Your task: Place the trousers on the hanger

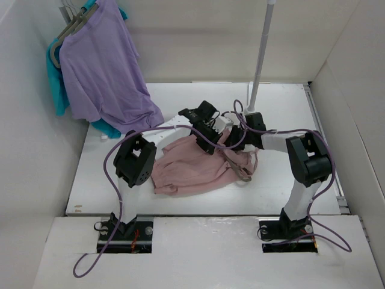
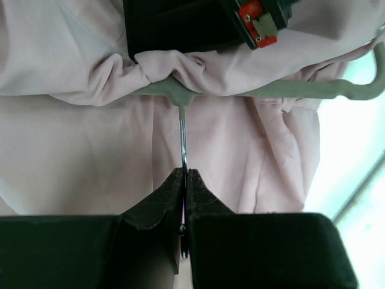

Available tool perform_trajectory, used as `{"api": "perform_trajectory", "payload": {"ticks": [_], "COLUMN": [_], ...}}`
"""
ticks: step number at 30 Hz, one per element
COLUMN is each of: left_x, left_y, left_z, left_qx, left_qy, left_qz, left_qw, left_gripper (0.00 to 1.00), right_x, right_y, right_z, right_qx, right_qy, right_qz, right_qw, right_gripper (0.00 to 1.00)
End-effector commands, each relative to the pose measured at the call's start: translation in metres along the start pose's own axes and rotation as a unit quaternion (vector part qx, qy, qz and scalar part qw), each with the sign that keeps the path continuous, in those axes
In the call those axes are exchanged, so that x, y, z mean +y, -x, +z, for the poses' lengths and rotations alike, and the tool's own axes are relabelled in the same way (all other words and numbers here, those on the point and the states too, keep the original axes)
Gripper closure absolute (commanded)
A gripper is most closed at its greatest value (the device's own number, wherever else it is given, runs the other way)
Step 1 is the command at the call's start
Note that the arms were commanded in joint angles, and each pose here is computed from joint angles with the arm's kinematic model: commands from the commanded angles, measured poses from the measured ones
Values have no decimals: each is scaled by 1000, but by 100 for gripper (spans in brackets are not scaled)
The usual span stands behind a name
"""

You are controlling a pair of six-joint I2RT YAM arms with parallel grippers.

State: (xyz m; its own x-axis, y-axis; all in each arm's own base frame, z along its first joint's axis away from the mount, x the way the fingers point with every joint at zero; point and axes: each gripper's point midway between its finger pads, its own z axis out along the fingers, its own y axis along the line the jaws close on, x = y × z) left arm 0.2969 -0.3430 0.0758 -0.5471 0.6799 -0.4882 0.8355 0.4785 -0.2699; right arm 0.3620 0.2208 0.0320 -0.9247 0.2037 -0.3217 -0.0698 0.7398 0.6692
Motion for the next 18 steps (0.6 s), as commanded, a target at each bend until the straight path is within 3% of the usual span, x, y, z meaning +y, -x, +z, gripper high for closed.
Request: {"api": "perform_trajectory", "payload": {"ticks": [1,5,10,18], "left_x": [-25,-46,-47,-35], "left_y": [48,74,91,64], "left_z": [-36,-55,-60,-19], "left_qx": [-71,-107,-138,-95], "left_qy": [-54,-100,-99,-100], "left_qz": [34,59,82,61], "left_qw": [995,987,982,989], "left_gripper": [100,100,100,100], "right_x": [8,7,19,50], "right_y": [-45,-66,-96,-112], "right_z": [12,18,27,20], "right_qx": [28,32,28,9], "right_qy": [29,39,52,123], "right_qz": [1,5,-2,-66], "right_qw": [999,999,998,990], "right_gripper": [100,100,100,100]}}
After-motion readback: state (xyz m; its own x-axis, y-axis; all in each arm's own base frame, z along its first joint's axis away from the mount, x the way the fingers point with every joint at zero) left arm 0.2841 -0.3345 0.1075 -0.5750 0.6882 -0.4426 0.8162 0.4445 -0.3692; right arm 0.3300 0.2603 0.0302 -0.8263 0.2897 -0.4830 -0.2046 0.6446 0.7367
